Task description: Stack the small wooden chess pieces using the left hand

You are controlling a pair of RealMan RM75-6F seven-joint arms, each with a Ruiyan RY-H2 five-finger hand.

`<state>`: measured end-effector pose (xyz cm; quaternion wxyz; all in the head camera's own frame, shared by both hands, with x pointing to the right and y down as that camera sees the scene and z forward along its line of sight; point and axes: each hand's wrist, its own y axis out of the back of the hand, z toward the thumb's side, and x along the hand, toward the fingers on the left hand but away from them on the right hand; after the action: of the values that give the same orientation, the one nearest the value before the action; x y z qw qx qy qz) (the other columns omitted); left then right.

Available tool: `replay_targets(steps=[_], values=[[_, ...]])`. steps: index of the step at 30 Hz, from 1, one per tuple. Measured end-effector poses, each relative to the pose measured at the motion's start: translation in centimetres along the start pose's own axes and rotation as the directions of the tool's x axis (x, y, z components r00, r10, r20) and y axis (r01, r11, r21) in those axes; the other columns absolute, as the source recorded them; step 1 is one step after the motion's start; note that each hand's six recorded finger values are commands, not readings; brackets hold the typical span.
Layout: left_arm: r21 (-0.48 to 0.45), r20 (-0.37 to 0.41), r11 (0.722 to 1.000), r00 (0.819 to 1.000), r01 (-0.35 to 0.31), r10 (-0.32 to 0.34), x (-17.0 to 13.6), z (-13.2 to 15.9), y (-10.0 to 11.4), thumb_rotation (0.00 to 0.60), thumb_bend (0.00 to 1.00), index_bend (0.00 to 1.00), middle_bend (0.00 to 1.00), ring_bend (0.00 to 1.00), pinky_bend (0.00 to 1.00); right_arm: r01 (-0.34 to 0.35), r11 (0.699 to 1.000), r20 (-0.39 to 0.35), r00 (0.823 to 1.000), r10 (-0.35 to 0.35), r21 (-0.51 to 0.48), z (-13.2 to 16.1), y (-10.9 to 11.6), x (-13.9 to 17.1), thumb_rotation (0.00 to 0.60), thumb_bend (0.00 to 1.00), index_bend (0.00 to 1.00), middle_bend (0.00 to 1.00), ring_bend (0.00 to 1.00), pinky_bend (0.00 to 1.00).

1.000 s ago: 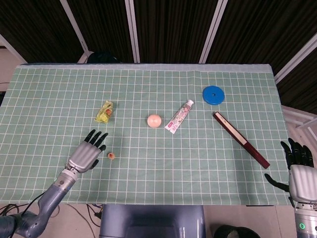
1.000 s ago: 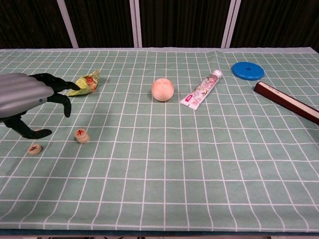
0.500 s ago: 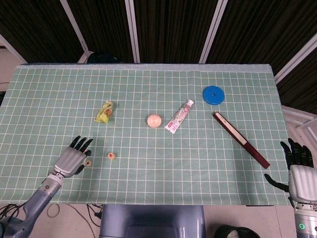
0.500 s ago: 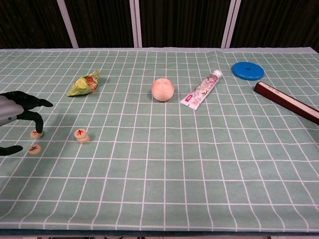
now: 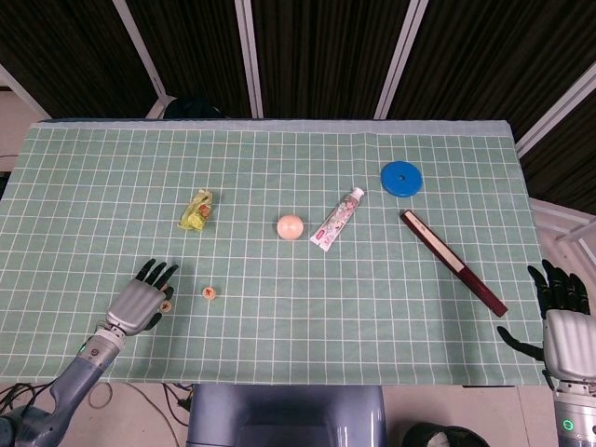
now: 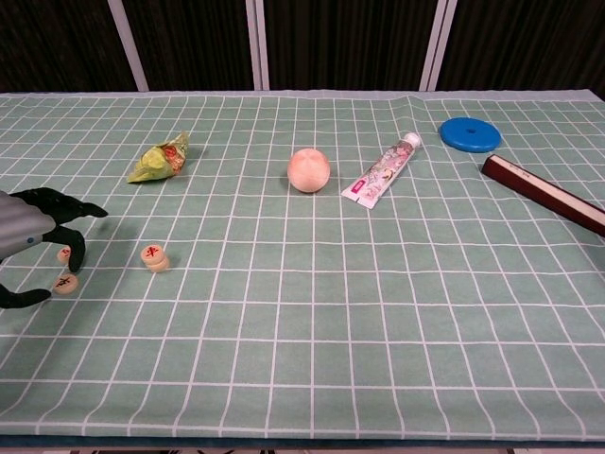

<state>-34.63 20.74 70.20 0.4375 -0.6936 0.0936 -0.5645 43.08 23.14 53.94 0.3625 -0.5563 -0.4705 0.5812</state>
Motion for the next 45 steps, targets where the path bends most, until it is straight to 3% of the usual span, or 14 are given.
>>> replay_targets(steps=[45], values=[[0.026,-0.01,1.0,1.0,0.007,-0.006,0.74,0.33,-0.52,0.6,0.33,0.49,0.02,0.0,0.0,0.001,1.0,0.003,1.0,-0.001,-0.001,-0.05,0.03,0.0,0.6,0.23,0.12,0.01,0.0,0.0]])
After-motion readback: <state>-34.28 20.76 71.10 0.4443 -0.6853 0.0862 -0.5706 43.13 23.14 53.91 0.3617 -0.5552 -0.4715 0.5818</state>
